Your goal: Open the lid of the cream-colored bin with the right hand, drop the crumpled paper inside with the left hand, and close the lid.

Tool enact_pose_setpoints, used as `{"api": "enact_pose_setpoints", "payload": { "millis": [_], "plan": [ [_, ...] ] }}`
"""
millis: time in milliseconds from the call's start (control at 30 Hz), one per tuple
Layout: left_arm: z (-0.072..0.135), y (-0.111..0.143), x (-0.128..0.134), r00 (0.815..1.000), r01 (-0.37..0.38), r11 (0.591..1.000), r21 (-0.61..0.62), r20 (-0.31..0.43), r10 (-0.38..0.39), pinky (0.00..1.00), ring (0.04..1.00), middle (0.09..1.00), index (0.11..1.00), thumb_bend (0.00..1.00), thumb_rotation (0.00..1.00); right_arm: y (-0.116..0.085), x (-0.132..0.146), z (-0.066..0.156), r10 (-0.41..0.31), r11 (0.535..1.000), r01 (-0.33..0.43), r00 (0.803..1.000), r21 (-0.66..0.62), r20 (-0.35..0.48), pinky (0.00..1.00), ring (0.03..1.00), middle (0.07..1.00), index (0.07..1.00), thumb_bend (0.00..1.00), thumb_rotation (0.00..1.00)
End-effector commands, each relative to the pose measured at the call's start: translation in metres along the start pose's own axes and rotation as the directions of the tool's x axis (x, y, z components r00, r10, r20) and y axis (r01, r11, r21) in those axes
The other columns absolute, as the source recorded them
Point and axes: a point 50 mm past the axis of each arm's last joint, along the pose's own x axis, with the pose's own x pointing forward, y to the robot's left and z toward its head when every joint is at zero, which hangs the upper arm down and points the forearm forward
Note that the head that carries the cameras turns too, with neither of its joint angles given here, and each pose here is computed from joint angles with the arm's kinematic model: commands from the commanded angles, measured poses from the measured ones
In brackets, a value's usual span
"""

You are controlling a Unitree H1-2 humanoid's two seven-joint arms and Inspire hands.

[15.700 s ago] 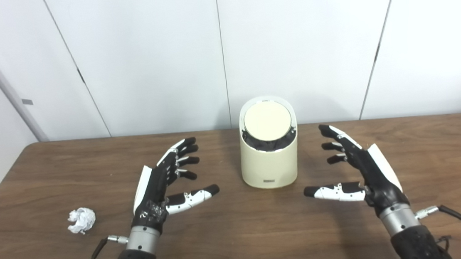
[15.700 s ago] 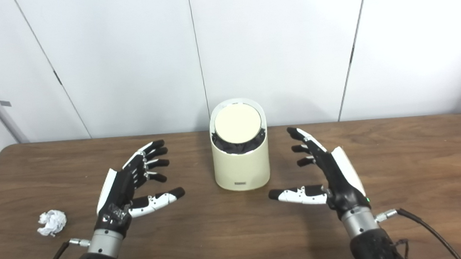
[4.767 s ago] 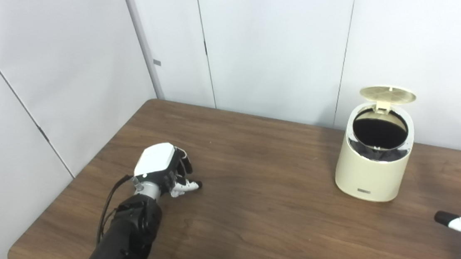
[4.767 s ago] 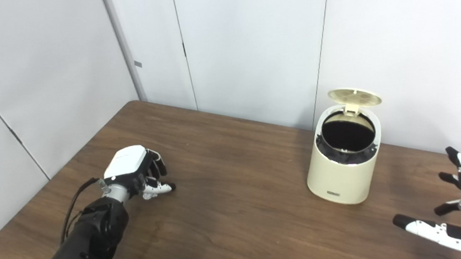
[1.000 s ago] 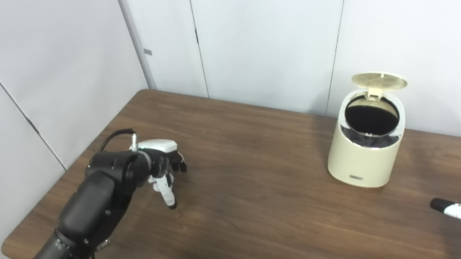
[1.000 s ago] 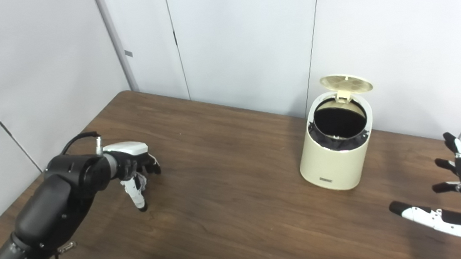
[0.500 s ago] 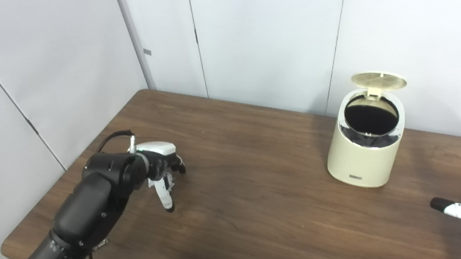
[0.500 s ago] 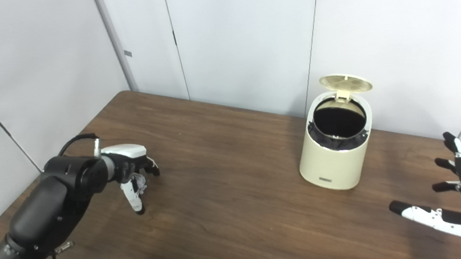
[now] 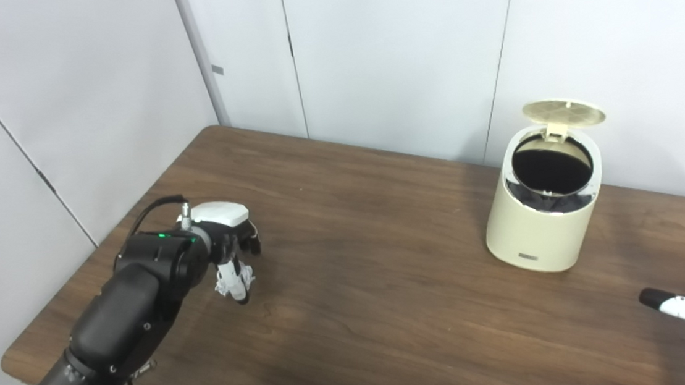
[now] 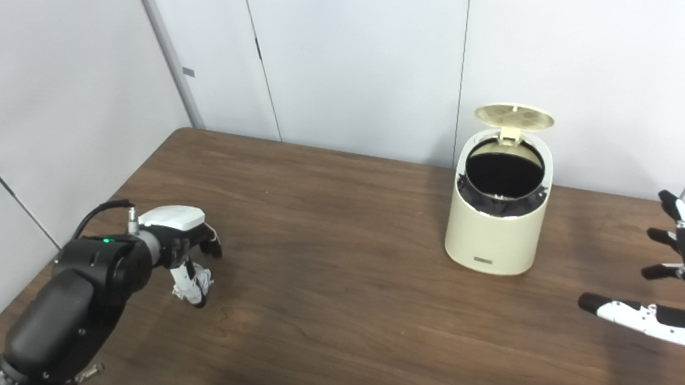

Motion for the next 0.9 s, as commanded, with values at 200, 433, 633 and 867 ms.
{"api": "enact_pose_setpoints", "payload": {
  "millis": [200,433,633,867],
  "plan": [
    [-0.019,-0.007,0.003,0.996,0.041,0.999,0.013,-0.074,-0.040,0.56,0.540,0.794,0.771,0.73,0.00,-0.013,0.005,0.012,-0.037,0.999,0.038,0.997,-0.019,0.065,0.65,0.882,0.981,1.000,0.81,0.36],
    [-0.021,-0.011,0.006,0.996,0.061,0.998,0.003,-0.062,-0.061,0.53,0.531,0.791,0.768,0.72,0.00,-0.013,0.004,0.013,-0.039,0.999,0.040,0.997,-0.024,0.061,0.65,0.880,0.981,1.000,0.81,0.36],
    [-0.022,-0.015,0.010,0.993,0.064,0.997,-0.043,-0.092,-0.068,0.42,0.418,0.533,0.603,0.51,0.00,-0.015,0.003,0.013,-0.046,0.999,0.047,0.997,-0.023,0.059,0.62,0.868,0.977,1.000,0.81,0.39],
    [-0.018,-0.018,0.011,0.996,-0.004,0.999,-0.046,-0.089,0.000,0.37,0.405,0.512,0.509,0.50,0.00,-0.017,0.002,0.012,-0.046,0.999,0.047,0.997,-0.022,0.057,0.58,0.866,0.985,1.000,0.82,0.41]
  ]
}}
